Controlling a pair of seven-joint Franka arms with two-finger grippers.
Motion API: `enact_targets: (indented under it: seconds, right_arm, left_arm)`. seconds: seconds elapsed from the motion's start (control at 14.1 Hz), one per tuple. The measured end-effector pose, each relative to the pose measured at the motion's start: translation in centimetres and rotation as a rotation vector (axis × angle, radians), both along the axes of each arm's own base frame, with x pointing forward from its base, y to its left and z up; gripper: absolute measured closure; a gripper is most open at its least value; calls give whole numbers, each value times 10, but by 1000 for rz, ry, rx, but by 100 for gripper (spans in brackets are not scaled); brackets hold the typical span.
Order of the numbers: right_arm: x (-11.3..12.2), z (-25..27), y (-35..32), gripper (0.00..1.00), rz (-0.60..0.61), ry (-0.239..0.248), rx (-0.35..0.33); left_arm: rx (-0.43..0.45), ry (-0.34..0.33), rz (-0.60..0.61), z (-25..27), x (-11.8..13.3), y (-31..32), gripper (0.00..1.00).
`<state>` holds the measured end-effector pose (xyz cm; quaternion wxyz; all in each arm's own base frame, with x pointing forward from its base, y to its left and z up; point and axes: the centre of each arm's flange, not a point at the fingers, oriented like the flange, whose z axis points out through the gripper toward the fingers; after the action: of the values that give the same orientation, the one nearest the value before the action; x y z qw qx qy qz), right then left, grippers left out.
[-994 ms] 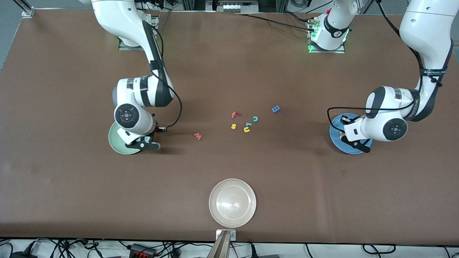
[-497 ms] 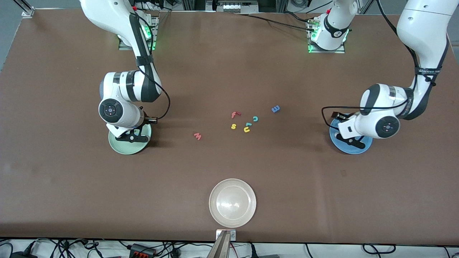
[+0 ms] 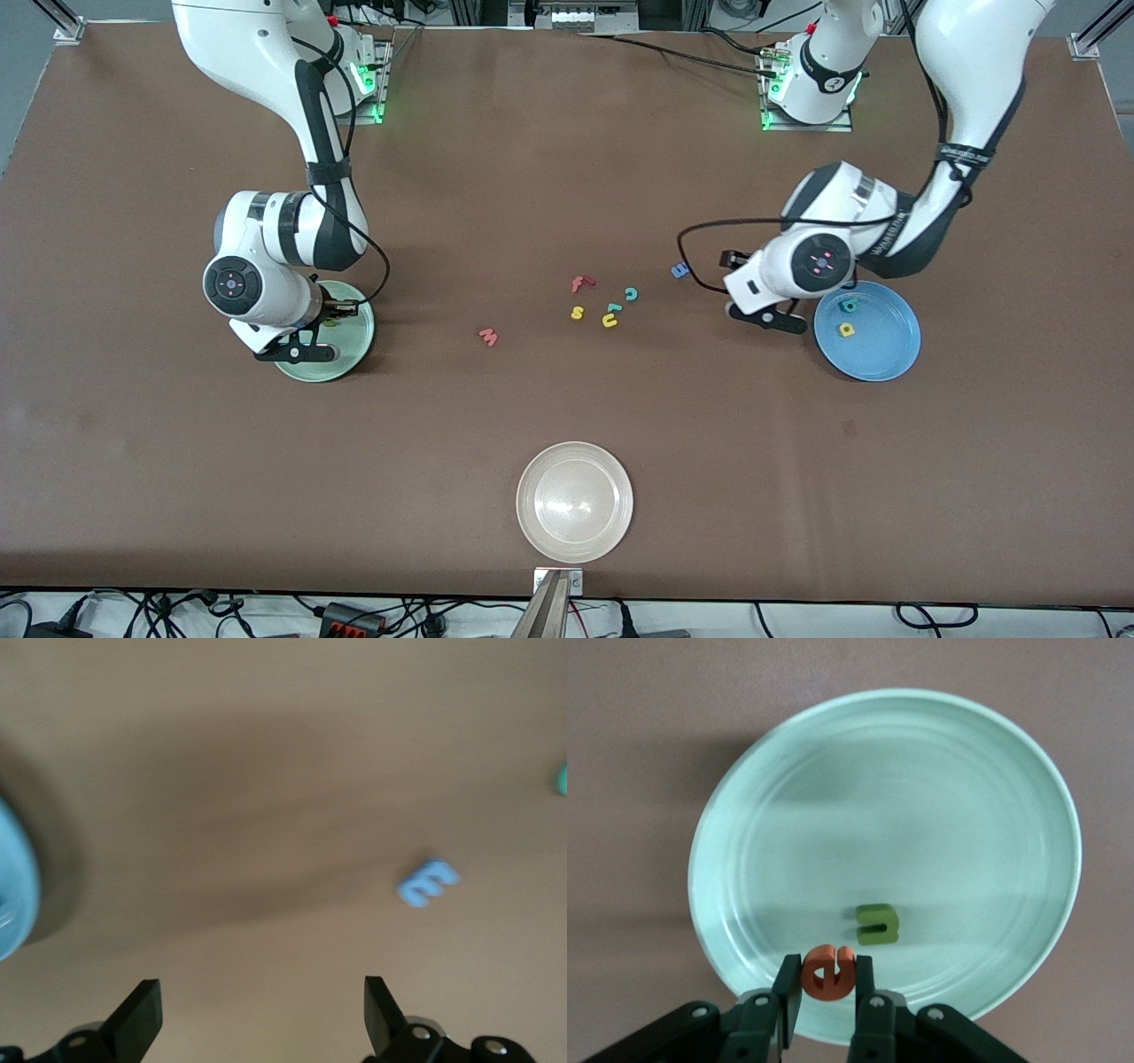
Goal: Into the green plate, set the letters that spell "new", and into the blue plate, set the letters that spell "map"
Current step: 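Grasp the blue letter with the left gripper while the right gripper reaches pink, then carry the blue letter to the blue plate while the right gripper grasps pink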
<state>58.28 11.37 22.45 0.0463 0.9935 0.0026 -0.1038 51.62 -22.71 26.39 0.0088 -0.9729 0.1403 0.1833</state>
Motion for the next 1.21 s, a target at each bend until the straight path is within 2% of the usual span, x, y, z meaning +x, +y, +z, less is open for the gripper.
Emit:
enact_targets:
  seconds: [0.21,0.36,0.5,0.71,0.85,0.92,0.99,1.14,1.21]
  right_arm:
    - [0,-11,10,72,-5,-14,12]
    - [-2,-20,14,72,-7,-14,11]
    - [-2,-27,14,59,-5,-12,1]
    - [1,-25,16,30,-1,-24,1]
    - [13,-8,28,10,18,-60,17]
    - [21,7,40,0,39,-79,32]
    - [27,21,53,0,72,-89,50]
    - [35,46,93,0,194,-110,99]
    - [35,52,113,0,265,-115,121]
  left_arm:
    - [-51,-41,-141,4,-24,-54,0]
    - [-43,-130,-265,-13,-40,-76,0]
    - [-64,-171,-325,-41,-46,-76,0]
    - [-93,-172,-363,-70,-47,-74,0]
    - [-99,-159,-368,-77,-50,-75,0]
    - [-100,-156,-375,-79,-51,-75,3]
    - [-97,-155,-387,-82,-53,-76,4]
    - [-99,-142,-402,-89,-57,-78,17]
    - [-103,-135,-412,-93,-61,-82,17]
